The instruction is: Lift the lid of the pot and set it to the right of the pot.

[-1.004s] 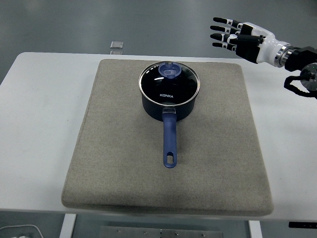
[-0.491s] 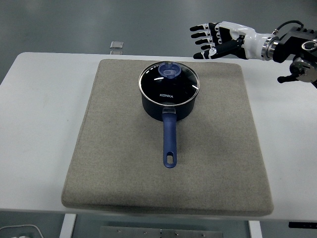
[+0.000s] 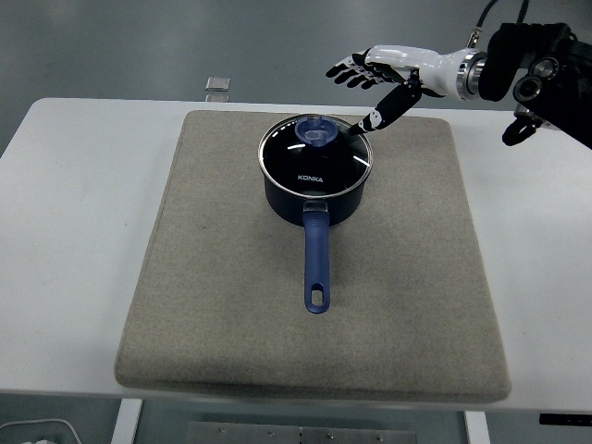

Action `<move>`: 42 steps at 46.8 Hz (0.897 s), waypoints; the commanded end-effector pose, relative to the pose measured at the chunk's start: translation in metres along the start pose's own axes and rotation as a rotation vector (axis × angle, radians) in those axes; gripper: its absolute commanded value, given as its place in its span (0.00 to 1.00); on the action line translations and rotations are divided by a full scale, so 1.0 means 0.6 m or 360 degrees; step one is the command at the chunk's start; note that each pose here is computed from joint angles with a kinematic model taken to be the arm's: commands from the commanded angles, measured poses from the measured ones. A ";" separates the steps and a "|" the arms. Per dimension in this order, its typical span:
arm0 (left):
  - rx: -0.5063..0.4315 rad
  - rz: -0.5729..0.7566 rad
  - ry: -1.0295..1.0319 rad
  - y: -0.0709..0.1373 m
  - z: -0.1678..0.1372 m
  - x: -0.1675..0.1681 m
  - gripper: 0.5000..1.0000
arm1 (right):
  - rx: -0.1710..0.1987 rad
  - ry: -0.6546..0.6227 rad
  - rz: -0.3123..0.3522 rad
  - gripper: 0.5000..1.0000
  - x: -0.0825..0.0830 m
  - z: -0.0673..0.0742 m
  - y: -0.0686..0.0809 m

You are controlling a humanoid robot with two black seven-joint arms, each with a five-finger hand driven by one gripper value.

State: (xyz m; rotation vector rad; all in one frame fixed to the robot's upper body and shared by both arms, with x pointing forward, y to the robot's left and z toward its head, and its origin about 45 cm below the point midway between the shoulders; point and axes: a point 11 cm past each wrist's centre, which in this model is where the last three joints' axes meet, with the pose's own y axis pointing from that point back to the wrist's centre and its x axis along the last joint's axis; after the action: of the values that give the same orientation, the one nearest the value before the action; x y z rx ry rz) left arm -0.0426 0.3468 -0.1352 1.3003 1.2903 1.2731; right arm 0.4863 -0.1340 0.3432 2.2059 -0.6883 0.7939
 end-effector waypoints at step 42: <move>0.0000 0.0000 0.0000 0.000 0.000 0.000 1.00 | -0.0072 0.0339 -0.0089 0.59 -0.051 -0.043 -0.065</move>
State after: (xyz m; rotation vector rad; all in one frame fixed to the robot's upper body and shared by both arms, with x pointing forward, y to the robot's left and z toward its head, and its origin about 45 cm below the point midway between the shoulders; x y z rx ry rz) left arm -0.0422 0.3468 -0.1352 1.2997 1.2897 1.2733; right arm 0.4827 -0.0830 0.3212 2.0611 -0.5354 0.9525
